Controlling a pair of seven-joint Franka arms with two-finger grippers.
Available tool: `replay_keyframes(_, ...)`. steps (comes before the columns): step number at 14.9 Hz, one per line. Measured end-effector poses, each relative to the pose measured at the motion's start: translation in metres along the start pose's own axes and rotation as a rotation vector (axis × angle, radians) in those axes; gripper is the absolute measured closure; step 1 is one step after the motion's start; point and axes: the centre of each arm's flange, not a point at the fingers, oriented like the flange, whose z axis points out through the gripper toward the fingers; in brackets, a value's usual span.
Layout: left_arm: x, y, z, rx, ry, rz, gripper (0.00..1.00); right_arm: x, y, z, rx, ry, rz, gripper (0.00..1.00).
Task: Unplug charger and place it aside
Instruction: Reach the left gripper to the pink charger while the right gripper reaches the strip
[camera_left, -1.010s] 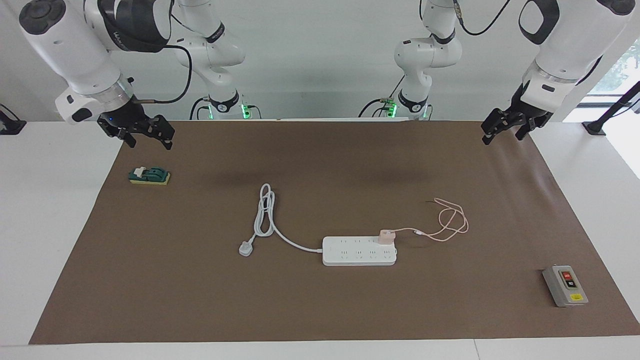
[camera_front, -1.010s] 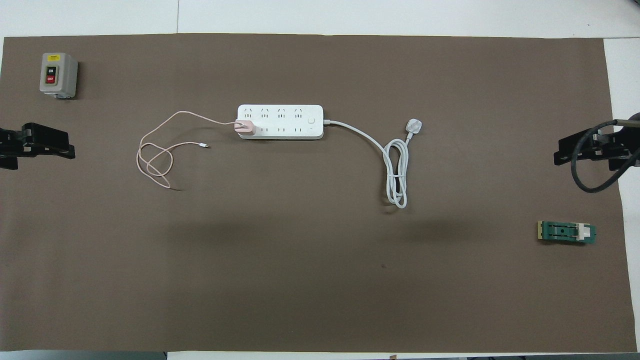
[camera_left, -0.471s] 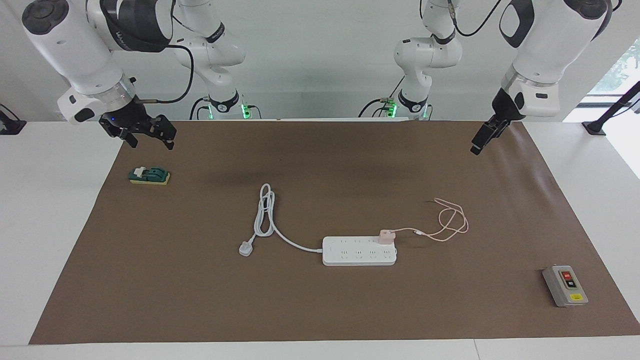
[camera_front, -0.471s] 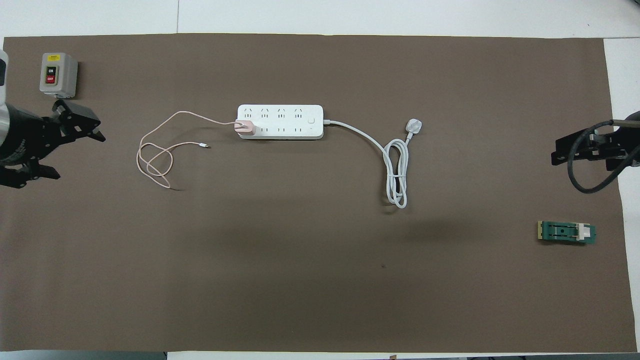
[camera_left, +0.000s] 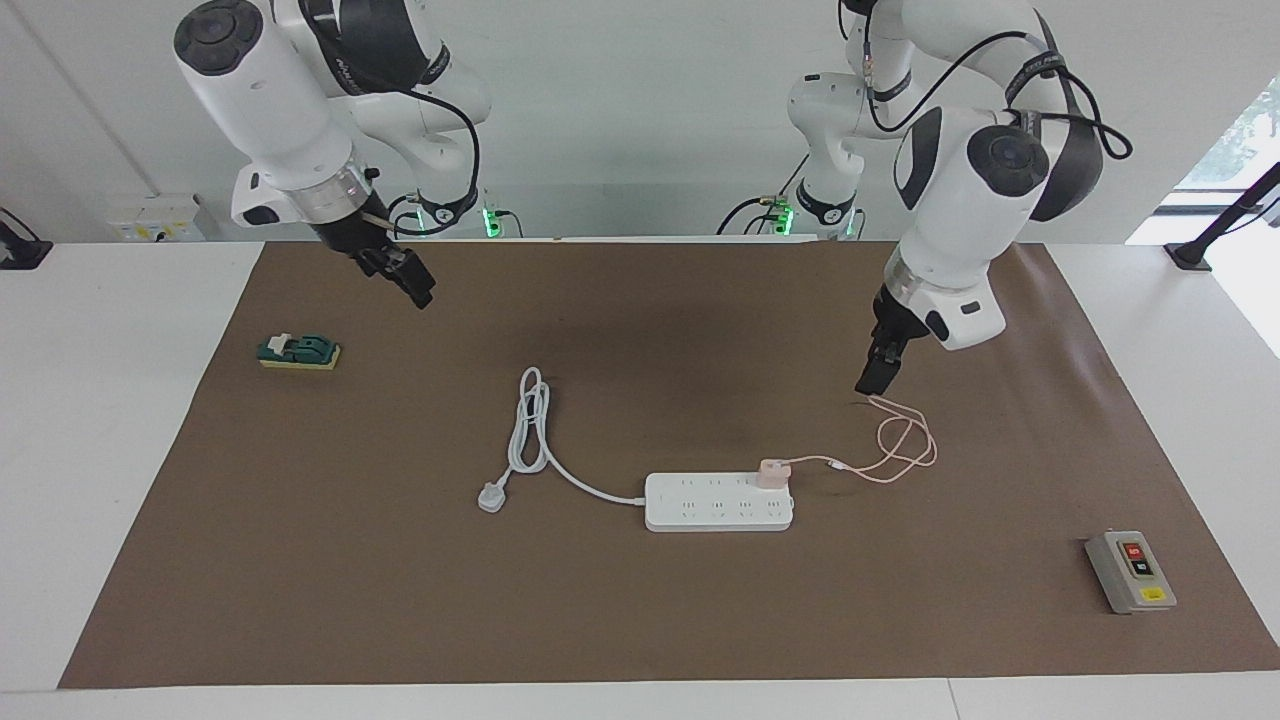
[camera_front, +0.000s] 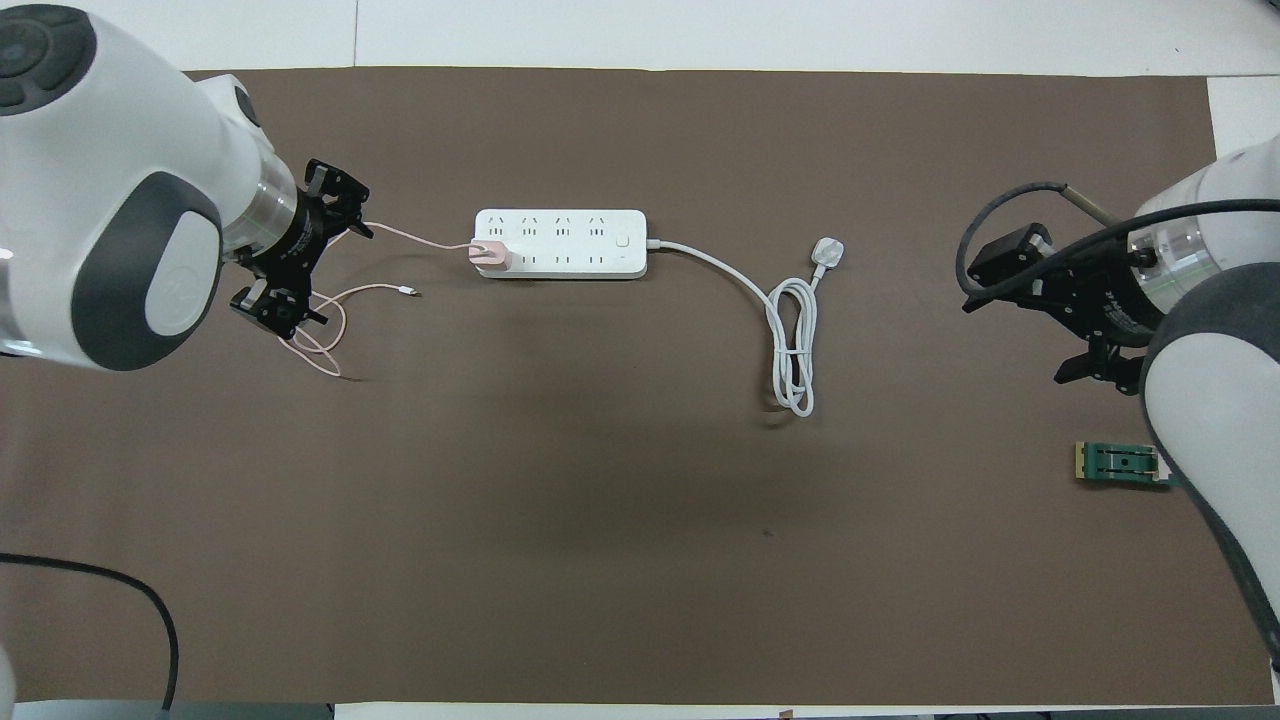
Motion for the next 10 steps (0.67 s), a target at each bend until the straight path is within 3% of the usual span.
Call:
replay_keyframes(5, -0.012, 0.068, 0.052, 0.005, 0.01, -0.185, 0.0, 0.027, -0.026, 0.049, 0.109, -0.138, 0.415, 0.0)
replay_keyframes(10, -0.023, 0.099, 0.086, 0.007, 0.074, -0.272, 0.0, 0.033, -0.049, 0.13, 0.124, -0.24, 0.607, 0.0)
